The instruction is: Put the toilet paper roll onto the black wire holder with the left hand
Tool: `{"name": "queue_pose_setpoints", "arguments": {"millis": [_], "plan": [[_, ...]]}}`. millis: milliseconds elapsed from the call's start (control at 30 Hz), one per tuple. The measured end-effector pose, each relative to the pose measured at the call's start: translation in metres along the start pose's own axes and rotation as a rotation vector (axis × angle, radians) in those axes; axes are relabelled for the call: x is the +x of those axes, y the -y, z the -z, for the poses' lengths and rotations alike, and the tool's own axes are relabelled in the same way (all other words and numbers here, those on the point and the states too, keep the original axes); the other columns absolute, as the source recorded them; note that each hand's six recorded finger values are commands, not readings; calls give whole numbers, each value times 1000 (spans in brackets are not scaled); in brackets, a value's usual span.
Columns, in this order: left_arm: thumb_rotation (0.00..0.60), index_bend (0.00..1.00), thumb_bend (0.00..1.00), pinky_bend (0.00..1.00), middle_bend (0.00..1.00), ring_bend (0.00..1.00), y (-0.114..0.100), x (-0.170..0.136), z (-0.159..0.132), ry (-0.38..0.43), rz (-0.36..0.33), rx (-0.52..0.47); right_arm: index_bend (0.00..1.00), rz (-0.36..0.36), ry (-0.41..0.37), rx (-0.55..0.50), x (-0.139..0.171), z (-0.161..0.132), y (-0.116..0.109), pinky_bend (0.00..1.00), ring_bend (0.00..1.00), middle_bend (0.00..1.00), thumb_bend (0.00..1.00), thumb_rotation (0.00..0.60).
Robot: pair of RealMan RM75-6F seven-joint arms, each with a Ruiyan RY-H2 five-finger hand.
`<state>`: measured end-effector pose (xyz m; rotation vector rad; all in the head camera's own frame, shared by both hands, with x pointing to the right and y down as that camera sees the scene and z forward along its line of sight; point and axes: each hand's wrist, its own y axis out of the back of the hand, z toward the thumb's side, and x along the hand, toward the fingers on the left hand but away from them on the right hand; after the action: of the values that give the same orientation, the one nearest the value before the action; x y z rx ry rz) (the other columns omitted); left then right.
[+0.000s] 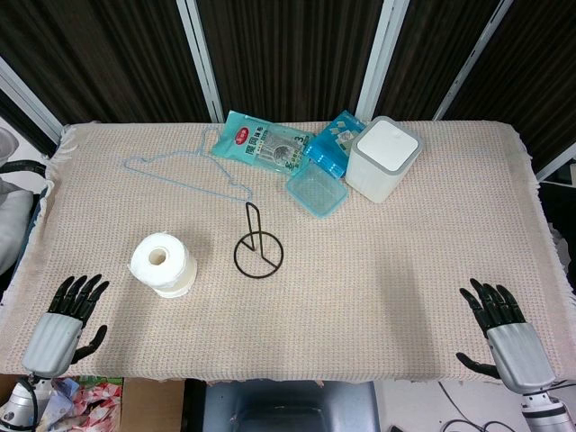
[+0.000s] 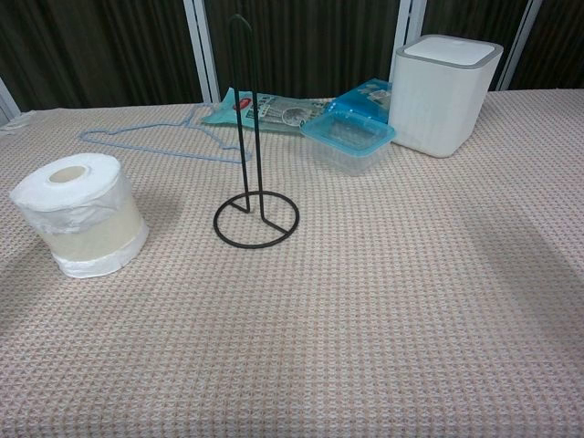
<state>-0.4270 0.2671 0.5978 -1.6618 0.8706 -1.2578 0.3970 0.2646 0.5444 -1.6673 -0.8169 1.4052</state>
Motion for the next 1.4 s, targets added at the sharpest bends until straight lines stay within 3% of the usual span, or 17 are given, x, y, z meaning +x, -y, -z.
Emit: {"name": "queue_pose_setpoints", "arguments": {"millis": [233, 333, 567, 667, 967, 1400], "plan": [[600, 0, 360, 43, 0, 0, 1, 5, -2, 23, -8, -98, 0, -1, -2, -6, 1, 0, 0, 0, 0, 0, 136, 600], [600, 0, 330, 18, 0, 0, 3, 10, -4, 36, -16, -233, 0, 6, 0, -9, 1, 1, -2, 0, 0, 0, 137, 600], [600, 0, 307, 0, 0, 0, 11, 28, -7, 75, -12, -710, 0, 5, 2, -20, 1, 2, -3, 0, 0, 0, 136, 600], [600, 0, 306, 0, 0, 0, 17, 40, -10, 94, -20, -818, 0, 4, 7, -17, 0, 2, -3, 0, 0, 0, 136, 600], [600, 0, 306, 0, 0, 0, 54, 81, -24, 81, 1, -786, 0, 1, 20, -24, -1, 4, -3, 0, 0, 0, 136, 600], [600, 0, 304, 0, 0, 0, 70, 106, -27, 50, -35, -650, 0, -7, 26, -20, 0, 6, -4, 0, 0, 0, 137, 600]]}}
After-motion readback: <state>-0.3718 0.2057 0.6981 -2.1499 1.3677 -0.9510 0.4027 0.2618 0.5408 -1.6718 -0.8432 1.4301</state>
